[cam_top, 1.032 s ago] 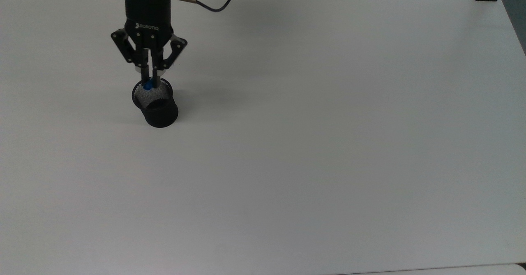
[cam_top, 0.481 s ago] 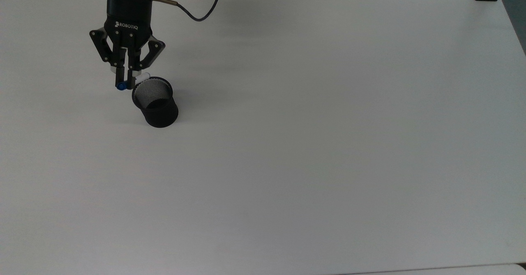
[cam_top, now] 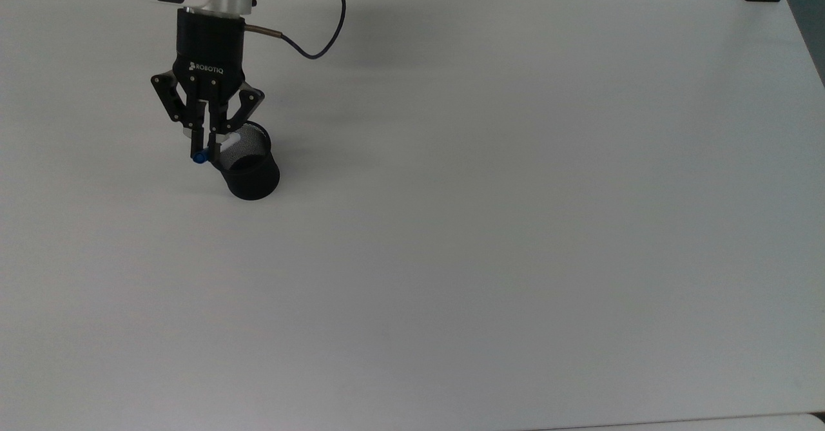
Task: Insert the marker
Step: 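Lower the marker tip-first into the mesh cup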
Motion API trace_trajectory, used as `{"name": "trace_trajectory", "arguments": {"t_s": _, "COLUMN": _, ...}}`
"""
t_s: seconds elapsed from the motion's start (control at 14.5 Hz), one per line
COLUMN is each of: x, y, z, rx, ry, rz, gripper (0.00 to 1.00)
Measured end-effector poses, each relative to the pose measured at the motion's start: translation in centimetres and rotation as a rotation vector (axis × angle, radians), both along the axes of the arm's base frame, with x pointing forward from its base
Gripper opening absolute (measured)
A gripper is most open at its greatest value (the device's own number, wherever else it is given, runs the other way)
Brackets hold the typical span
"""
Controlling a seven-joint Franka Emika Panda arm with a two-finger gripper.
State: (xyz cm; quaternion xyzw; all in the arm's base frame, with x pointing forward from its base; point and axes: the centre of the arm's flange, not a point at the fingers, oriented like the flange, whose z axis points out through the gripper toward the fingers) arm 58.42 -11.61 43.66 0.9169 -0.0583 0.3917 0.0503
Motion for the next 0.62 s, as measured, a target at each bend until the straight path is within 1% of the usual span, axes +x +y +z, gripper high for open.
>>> {"name": "trace_trajectory", "arguments": {"t_s": 0.14, "x": 0.0, "y": 0.0, "z": -0.4, "rx": -0.003, "ry": 0.006, "rz": 0.005, "gripper": 0.18}}
{"name": "trace_trajectory", "arguments": {"t_s": 0.21, "x": -0.1, "y": 0.0, "z": -0.7, "rx": -0.016, "ry": 0.015, "rz": 0.019, "gripper": 0.18}}
{"name": "trace_trajectory", "arguments": {"t_s": 0.41, "x": -1.0, "y": 0.2, "z": -2.8, "rx": -0.066, "ry": 0.071, "rz": 0.080, "gripper": 0.18}}
{"name": "trace_trajectory", "arguments": {"t_s": 0.62, "x": -1.5, "y": 0.3, "z": -4.3, "rx": -0.081, "ry": 0.126, "rz": 0.111, "gripper": 0.18}}
